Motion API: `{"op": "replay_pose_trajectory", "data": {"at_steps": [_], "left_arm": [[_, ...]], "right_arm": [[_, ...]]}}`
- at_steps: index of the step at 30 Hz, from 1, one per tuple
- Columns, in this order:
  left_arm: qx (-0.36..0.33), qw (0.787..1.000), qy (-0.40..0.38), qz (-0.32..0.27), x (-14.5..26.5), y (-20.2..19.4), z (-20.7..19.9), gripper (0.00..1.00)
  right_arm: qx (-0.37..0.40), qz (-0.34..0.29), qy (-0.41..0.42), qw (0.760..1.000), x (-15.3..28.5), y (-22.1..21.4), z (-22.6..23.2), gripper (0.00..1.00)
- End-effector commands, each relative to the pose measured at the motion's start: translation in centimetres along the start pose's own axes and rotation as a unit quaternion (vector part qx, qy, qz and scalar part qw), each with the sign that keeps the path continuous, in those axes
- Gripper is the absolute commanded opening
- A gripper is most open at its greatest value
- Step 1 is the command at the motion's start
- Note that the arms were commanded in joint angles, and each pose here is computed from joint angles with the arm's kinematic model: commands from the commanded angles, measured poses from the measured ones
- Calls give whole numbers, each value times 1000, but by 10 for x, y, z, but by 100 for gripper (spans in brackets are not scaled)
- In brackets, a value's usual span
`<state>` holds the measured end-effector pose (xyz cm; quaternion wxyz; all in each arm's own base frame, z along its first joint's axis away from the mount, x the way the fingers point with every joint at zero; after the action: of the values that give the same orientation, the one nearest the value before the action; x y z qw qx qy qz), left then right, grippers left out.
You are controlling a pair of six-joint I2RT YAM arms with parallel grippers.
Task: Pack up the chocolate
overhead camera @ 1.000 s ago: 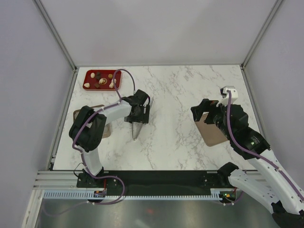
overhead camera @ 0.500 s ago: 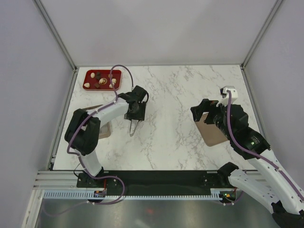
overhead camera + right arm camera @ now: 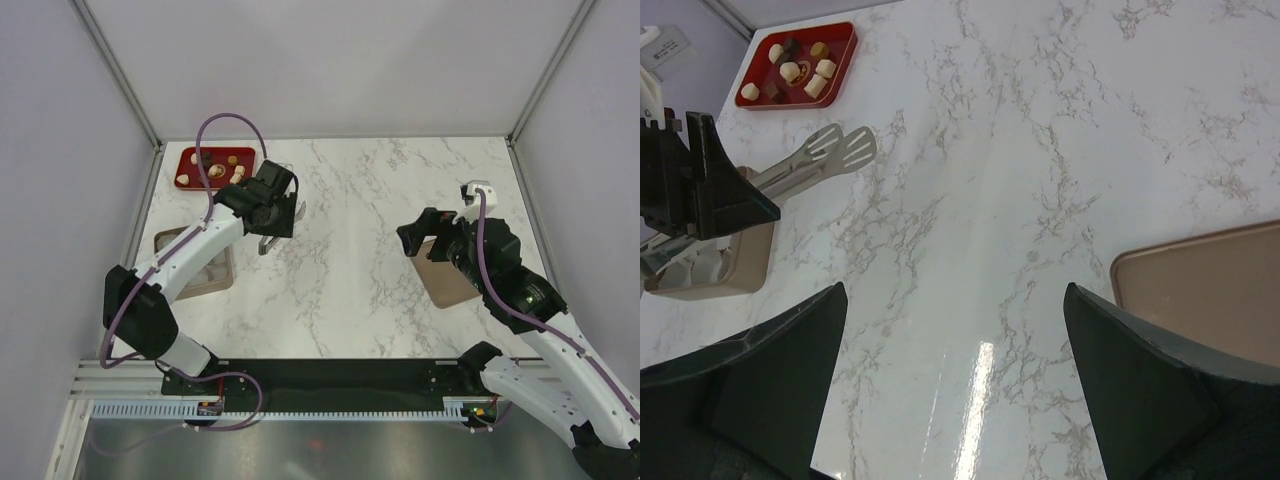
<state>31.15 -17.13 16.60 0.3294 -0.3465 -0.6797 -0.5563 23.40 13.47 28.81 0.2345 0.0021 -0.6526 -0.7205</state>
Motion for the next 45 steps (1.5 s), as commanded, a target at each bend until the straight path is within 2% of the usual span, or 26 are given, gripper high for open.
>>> {"op": "replay_pose_trajectory", "data": {"at_steps": [1, 8, 18, 24, 27, 32, 45], "left_arm": [[-18, 1000, -15, -20, 24, 15, -1, 56], [-23, 998, 30, -42, 23, 36, 19, 53], [62, 990, 95, -85, 7, 116, 80, 52], [79, 981, 136, -111, -8, 148, 115, 51], [99, 981, 130, -105, -20, 153, 122, 51], [79, 985, 122, -88, -43, 154, 119, 50], [59, 988, 127, -67, -70, 158, 130, 50]], "right_arm": [[-13, -23, 16, 1000, 6, 20, 7, 98], [-15, -26, 9, 1000, 12, 14, 2, 98], [-19, -19, 1, 1000, 7, 14, 2, 98], [-18, -11, 1, 1000, 6, 3, 0, 98], [-17, -12, 2, 1000, 6, 2, 0, 98], [-20, -13, 9, 1000, 6, 3, 3, 98], [-5, -17, -6, 1000, 4, 3, -3, 98]]}}
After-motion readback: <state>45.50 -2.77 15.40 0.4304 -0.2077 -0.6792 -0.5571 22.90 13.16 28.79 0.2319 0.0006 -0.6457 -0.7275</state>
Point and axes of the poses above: each gripper's point midway between its finger pads, its own x axis back along the fingers, its own z axis along the line the jaws close on, y = z × x, the point moved 1 cm from there along x, back along the fingers, and after that the axes turned 15 degrees about x, right-handed, at the moved point
